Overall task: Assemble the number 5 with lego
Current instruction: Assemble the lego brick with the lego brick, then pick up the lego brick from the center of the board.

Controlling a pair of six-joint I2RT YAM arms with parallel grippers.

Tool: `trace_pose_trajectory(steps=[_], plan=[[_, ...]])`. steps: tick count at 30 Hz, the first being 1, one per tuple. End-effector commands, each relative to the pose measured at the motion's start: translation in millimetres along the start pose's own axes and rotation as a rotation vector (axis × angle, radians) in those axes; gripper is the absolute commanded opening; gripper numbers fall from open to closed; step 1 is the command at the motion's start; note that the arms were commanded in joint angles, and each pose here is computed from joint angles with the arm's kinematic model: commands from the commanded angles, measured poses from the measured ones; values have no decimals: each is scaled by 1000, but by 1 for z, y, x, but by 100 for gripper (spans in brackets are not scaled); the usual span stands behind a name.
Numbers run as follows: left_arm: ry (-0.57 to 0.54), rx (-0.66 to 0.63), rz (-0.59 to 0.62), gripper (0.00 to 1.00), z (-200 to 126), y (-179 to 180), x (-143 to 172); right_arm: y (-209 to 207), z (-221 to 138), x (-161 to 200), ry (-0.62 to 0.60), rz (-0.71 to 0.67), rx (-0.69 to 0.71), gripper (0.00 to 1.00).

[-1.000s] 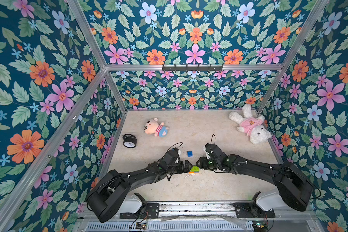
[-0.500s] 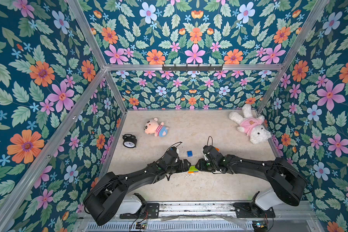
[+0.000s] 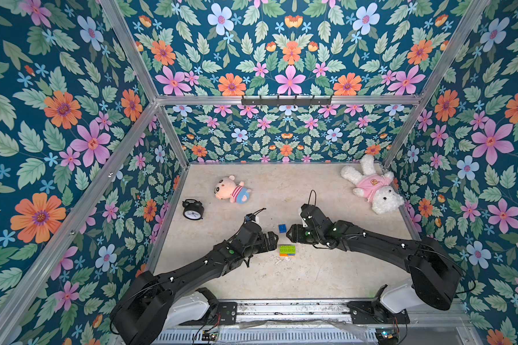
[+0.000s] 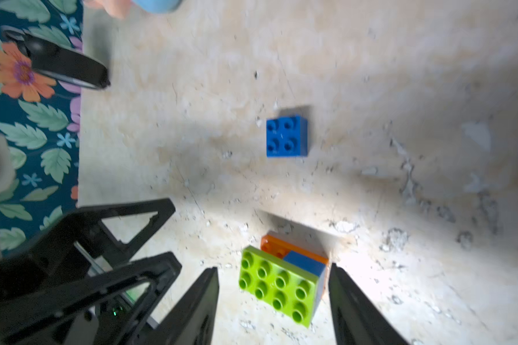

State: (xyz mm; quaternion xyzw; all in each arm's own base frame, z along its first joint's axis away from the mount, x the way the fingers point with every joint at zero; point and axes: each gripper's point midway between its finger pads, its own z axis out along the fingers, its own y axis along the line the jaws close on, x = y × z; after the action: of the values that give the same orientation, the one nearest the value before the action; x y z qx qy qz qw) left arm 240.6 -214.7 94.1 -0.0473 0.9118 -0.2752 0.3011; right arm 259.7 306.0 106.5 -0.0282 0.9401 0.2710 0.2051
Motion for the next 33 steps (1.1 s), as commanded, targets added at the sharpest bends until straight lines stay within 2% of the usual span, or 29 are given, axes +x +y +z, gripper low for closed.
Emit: trace_pose_trajectory(steps=[1,4,10,17,19,25,28,33], plan=[[-101,-116,-46,99,-14,26,-15,-28,10,-13,-10,-43,173,60],[-156,-161,-85,99,-26,41,-19,-33,38,-12,64,-92,265,60],[-223,-217,-124,99,-45,62,-21,-44,77,-20,125,-193,459,61],[-217,-224,-123,99,-45,69,-15,-25,97,-25,140,-234,416,62],[-205,-227,-120,99,-43,69,-13,-22,96,-29,139,-241,431,61],[-198,-233,-118,99,-43,70,-12,5,86,-40,96,-282,362,62],[-208,-232,-125,99,-44,72,-12,14,93,-35,127,-312,313,63],[-207,-231,-125,99,-45,73,-11,11,104,-31,154,-351,342,61]])
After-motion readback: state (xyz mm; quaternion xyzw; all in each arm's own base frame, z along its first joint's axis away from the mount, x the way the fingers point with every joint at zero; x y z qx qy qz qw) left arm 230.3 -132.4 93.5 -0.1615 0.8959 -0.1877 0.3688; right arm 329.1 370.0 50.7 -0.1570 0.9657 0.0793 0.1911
